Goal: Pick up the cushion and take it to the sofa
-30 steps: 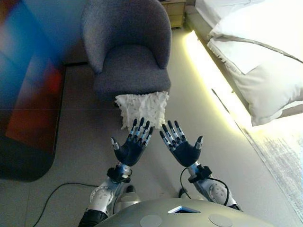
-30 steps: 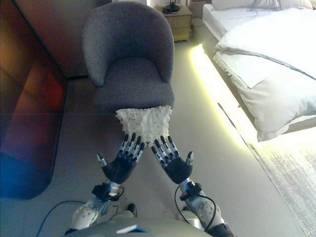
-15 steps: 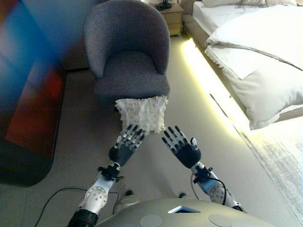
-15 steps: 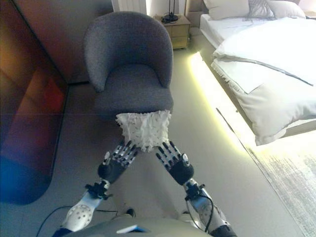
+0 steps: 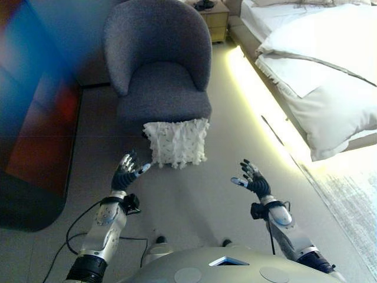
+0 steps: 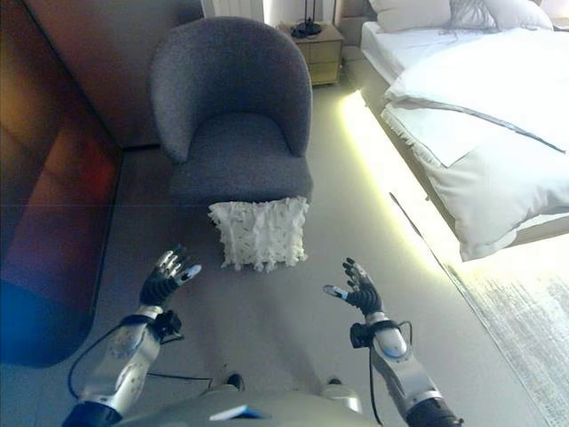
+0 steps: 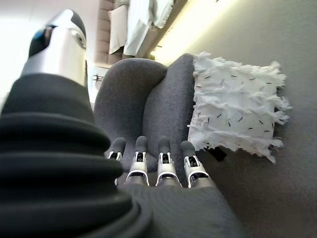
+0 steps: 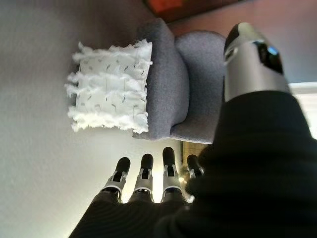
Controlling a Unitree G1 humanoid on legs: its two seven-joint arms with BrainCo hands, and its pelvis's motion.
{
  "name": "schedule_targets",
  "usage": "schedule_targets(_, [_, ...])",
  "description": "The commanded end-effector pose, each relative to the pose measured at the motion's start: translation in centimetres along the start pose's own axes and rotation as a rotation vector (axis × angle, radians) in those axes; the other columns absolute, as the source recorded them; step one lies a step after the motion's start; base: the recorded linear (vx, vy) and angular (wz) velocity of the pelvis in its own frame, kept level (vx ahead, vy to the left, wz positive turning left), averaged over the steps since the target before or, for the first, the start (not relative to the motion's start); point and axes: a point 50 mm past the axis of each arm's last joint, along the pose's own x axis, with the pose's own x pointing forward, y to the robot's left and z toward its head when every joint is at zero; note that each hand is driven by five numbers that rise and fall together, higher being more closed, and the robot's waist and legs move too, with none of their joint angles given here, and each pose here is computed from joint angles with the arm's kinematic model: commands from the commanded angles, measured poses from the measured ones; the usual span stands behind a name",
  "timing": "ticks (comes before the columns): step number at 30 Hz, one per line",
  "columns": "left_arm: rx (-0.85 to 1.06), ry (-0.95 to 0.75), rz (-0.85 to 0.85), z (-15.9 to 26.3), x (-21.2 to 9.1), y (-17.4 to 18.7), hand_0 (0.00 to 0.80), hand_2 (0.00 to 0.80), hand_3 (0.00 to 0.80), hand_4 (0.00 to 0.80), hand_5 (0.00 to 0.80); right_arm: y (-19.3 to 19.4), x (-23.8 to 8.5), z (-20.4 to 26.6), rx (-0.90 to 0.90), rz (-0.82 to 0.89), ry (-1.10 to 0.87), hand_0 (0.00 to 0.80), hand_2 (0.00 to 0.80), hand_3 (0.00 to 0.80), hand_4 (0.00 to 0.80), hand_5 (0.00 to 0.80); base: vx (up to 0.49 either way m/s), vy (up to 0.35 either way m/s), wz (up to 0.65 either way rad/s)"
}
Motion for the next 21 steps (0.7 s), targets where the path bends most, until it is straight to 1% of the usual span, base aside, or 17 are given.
schedule_targets(1, [0.008,-0.15,-0.012,2.5,0.9,0.7,0.0,0.0,0.0,0.0,0.0,-0.1,0.9,3.3,0.13,0.028,-0.171,0.0,0.0,0.0,0.0,0.0,0.043,0.019,-0.01])
schedule_targets(3, [0.014,-0.165,-0.015,2.7,0.7,1.1,0.0,0.0,0.0,0.0,0.0,-0.3,0.7,3.1,0.177,0.053,-0.16,0.0,0.0,0.0,0.0,0.0,0.031,0.026,0.0])
schedule_targets(6, [-0.058,-0.162,-0.003,2.7,0.7,1.7,0.0,0.0,0.0,0.0,0.0,-0.5,0.7,2.7,0.176,0.072,-0.148,0.0,0.0,0.0,0.0,0.0,0.033,0.079,-0.01])
schedule_targets(10, [-0.129,-0.127,0.026,1.6,0.3,1.9,0.0,0.0,0.0,0.0,0.0,-0.4,0.9,2.8,0.235,0.07,-0.143,0.0,0.0,0.0,0.0,0.0,0.048,0.154,-0.08])
schedule_targets(13, [-0.131,-0.134,0.025,1.5,0.0,1.9,0.0,0.0,0.0,0.0,0.0,-0.1,0.8,3.0,0.224,0.078,-0.15,0.0,0.0,0.0,0.0,0.0,-0.006,0.18,-0.12])
schedule_targets(17, [-0.108,-0.173,-0.007,3.0,1.0,2.0,0.0,0.0,0.0,0.0,0.0,0.2,1.0,2.9,0.248,0.03,-0.165,0.0,0.0,0.0,0.0,0.0,-0.036,0.206,-0.02])
schedule_targets(21, [-0.098,-0.154,-0.008,3.2,1.6,1.9,0.0,0.0,0.0,0.0,0.0,-0.2,0.4,1.7,0.296,-0.033,-0.137,0.0,0.0,0.0,0.0,0.0,0.028,0.21,0.19])
